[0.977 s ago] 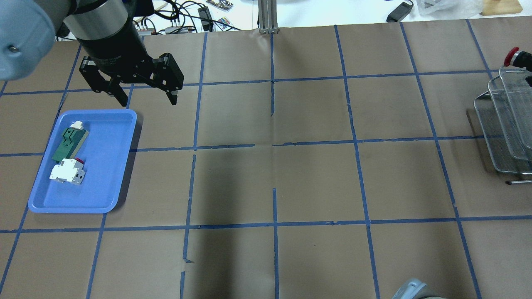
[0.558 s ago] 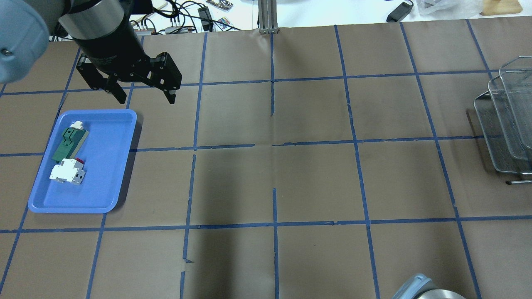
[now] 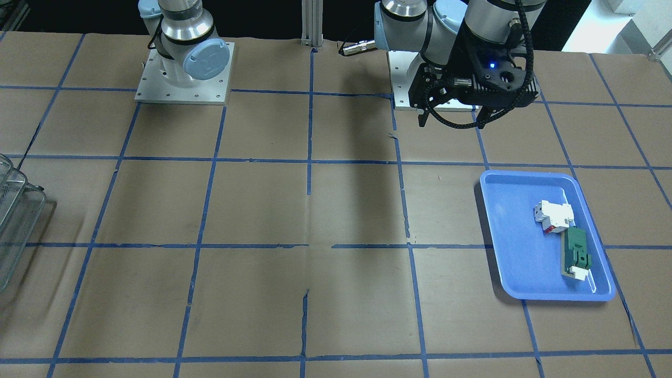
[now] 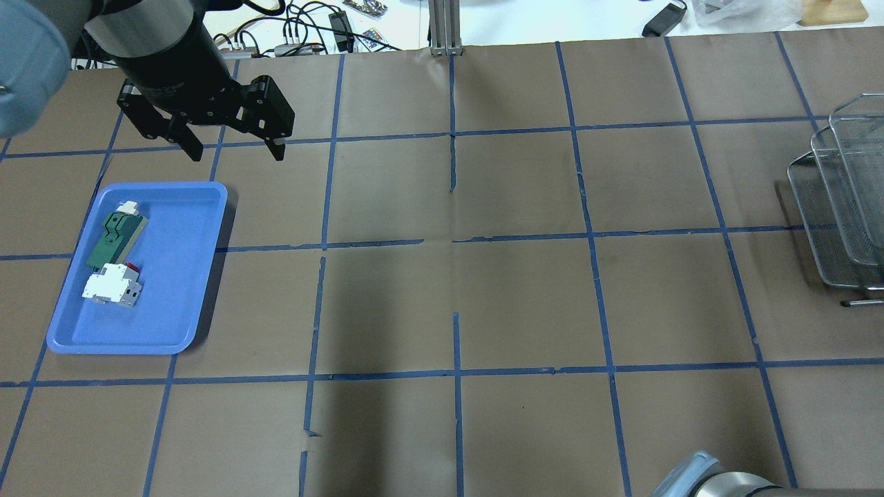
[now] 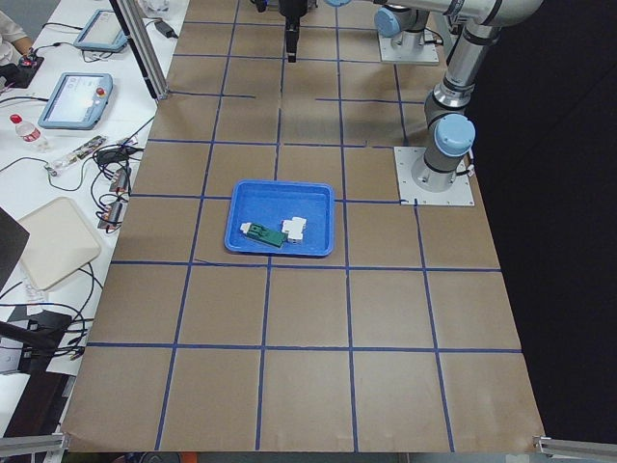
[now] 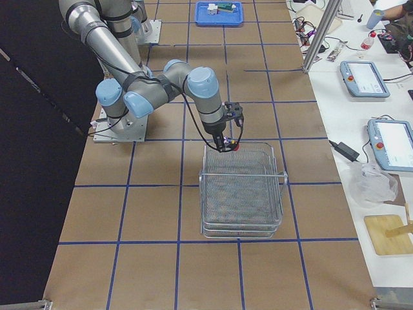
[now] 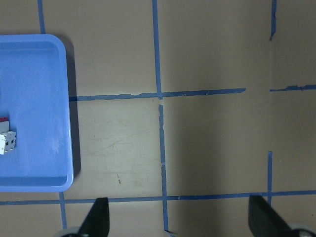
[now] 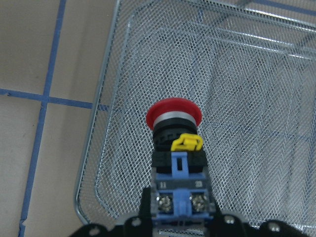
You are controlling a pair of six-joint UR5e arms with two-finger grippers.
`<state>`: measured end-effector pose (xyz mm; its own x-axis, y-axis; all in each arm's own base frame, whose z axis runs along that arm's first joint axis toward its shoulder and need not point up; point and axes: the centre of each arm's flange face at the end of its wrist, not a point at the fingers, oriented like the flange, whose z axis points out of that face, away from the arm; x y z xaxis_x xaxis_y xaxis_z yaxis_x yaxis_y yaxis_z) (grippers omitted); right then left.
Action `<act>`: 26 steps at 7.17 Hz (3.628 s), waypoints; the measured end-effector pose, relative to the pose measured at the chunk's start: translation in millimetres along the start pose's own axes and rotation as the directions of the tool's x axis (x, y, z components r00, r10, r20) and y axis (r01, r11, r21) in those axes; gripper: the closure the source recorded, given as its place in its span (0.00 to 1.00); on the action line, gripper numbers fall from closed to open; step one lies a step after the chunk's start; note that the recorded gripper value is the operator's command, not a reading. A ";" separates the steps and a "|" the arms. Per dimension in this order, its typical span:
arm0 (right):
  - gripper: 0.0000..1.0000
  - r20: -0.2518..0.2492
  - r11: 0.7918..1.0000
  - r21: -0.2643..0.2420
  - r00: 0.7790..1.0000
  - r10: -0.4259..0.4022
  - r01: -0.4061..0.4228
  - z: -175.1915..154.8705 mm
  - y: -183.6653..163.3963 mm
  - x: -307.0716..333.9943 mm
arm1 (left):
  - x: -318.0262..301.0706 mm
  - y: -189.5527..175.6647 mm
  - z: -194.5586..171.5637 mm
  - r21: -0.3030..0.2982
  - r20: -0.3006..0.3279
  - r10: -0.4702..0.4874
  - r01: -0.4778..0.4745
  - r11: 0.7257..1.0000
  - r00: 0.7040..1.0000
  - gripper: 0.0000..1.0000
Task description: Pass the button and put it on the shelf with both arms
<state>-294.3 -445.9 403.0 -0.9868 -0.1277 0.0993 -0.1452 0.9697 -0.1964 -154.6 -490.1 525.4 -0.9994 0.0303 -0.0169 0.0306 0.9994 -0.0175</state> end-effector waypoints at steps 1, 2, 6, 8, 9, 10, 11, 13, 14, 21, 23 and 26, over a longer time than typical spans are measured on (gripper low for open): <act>0.63 0.002 0.999 -0.013 0.999 0.044 -0.044 7.1 -0.1 2.7 | 0.1 -0.2 0.0 0.001 -0.001 0.000 0.000 1.000 1.000 0.00; 0.07 0.004 0.998 -0.017 0.998 0.068 -0.068 10.4 -0.8 3.2 | 0.2 -0.4 0.2 0.001 -0.002 0.000 0.000 1.000 1.000 0.00; 0.00 0.001 0.996 -0.021 0.997 0.082 -0.082 8.5 -7.7 10.9 | -1.1 -2.6 -1.0 0.016 -0.004 -0.003 0.003 1.000 1.000 0.00; 0.00 0.003 0.994 -0.039 0.995 0.099 -0.098 -13.4 -11.3 3.9 | -0.6 -2.6 -1.3 0.017 -0.005 -0.002 0.002 1.000 1.000 0.00; 0.00 0.017 0.992 -0.050 0.993 0.116 -0.115 -34.1 -16.4 -14.5 | -0.4 -2.7 -1.6 0.018 -0.006 -0.002 0.002 1.000 1.000 0.00; 0.00 0.029 0.993 -0.054 0.994 0.104 -0.103 -54.6 -27.4 -46.0 | -0.6 -2.8 -1.8 0.018 -0.007 -0.003 0.003 1.000 1.000 0.00; 0.00 0.033 0.994 -0.066 0.996 0.085 -0.083 -70.1 -41.5 -88.0 | -1.7 -3.4 -2.3 0.019 -0.014 0.000 0.000 1.000 1.000 0.00; 0.00 0.044 0.986 -0.117 0.991 0.126 -0.121 -89.6 -66.3 -191.2 | -9.3 -6.6 -5.3 0.027 -0.040 0.021 -0.020 0.999 0.999 0.00; 0.00 0.050 0.981 -0.131 0.987 0.151 -0.143 -94.9 -76.2 -243.7 | -11.3 -7.4 -6.5 0.030 -0.045 0.025 -0.024 0.999 0.999 0.00; 0.00 0.076 0.953 -0.291 0.990 0.118 -0.091 -100.3 -57.2 -420.7 | -10.7 -7.5 -7.6 0.032 -0.049 0.031 -0.029 0.999 0.998 0.00; 0.00 0.059 0.950 -0.301 0.992 0.110 -0.088 -103.0 -53.8 -421.7 | -10.6 -7.4 -7.1 0.031 -0.049 0.031 -0.030 0.999 0.998 0.00; 0.00 0.020 0.949 -0.295 0.992 0.122 -0.111 -104.1 -56.4 -408.0 | -10.6 -7.2 -6.8 0.031 -0.048 0.031 -0.030 0.999 0.998 0.00</act>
<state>123.9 -426.8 475.1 -0.9984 -0.0127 0.0554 -0.0076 0.9958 0.0907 -144.3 -497.5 532.5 -0.9976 0.0622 0.0308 0.0607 0.9970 -0.0477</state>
